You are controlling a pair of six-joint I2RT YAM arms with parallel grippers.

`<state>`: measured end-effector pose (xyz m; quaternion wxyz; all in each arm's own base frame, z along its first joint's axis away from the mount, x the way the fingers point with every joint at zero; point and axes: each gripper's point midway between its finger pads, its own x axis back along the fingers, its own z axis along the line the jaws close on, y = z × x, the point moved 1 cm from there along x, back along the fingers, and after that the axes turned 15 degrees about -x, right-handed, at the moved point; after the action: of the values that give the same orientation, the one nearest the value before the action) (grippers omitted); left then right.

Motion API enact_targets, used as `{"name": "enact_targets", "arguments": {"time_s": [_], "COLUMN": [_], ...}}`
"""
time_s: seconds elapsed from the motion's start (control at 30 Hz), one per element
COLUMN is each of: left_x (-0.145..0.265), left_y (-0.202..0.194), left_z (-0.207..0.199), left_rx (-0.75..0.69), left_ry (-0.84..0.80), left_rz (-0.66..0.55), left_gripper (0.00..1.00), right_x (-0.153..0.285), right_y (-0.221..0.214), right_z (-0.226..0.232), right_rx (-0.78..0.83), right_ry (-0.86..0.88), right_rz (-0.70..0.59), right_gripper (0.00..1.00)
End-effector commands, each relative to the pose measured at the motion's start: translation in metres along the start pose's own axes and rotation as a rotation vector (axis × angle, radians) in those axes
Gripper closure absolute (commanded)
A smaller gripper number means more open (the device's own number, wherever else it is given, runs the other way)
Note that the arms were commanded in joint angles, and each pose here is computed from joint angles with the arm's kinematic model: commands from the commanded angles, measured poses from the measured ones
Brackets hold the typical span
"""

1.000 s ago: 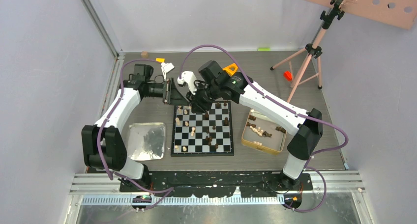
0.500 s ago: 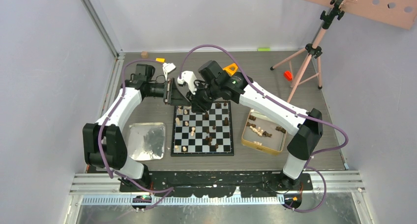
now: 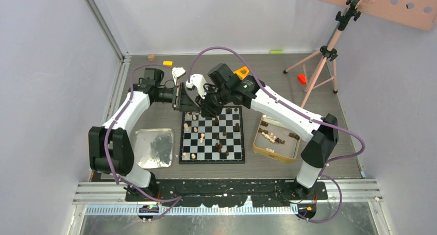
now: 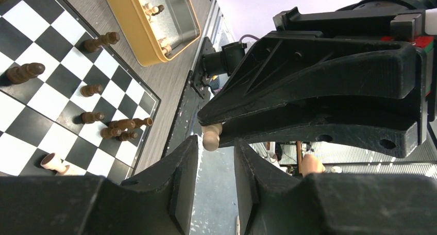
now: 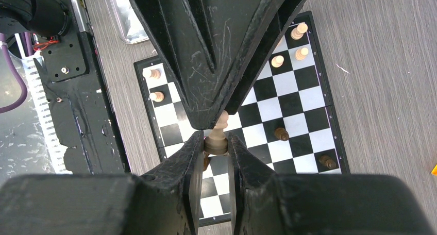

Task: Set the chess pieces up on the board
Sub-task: Place the chess piece on the chessboard.

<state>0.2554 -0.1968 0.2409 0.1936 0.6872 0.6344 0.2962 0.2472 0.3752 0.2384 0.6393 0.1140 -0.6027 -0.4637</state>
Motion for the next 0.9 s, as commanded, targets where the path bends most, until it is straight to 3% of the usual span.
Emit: {"name": "enact_targets", "arguments": {"time_s": [0.0,0.63,0.77,0.87], "left_x": [-0.0026,-0.0048,-0.0051,-0.0046], "left_y": [0.0015,0.0003,-0.0005,-0.0012], "left_z": [-0.0057,-0.0058,-0.0052,-0.0066], "left_rx": [-0.009,-0.007,-0.01,-0.03], "left_ry": [-0.049,-0.056,-0.056,-0.051], "left_rz": [-0.001,0.006,0.006,0.005], "left_gripper": [0.67,0.83,0.91,0.98], "right_x": [0.0141,0.0106,0.0104,0.0117], "right_y": [0.0222,0.0219,0.0209,0.0205], "right_z": [0.003,0.0032,0.0029,0.0025], "right_rx": [0.034,0.028,0.026,0.022], "right_ry": [-0.008,0.0,-0.001,-0.007], "right_rz": [-0.083,-0.078,-0.076,-0.077], "right_gripper": [0.97,0.96,0.92,0.81]}}
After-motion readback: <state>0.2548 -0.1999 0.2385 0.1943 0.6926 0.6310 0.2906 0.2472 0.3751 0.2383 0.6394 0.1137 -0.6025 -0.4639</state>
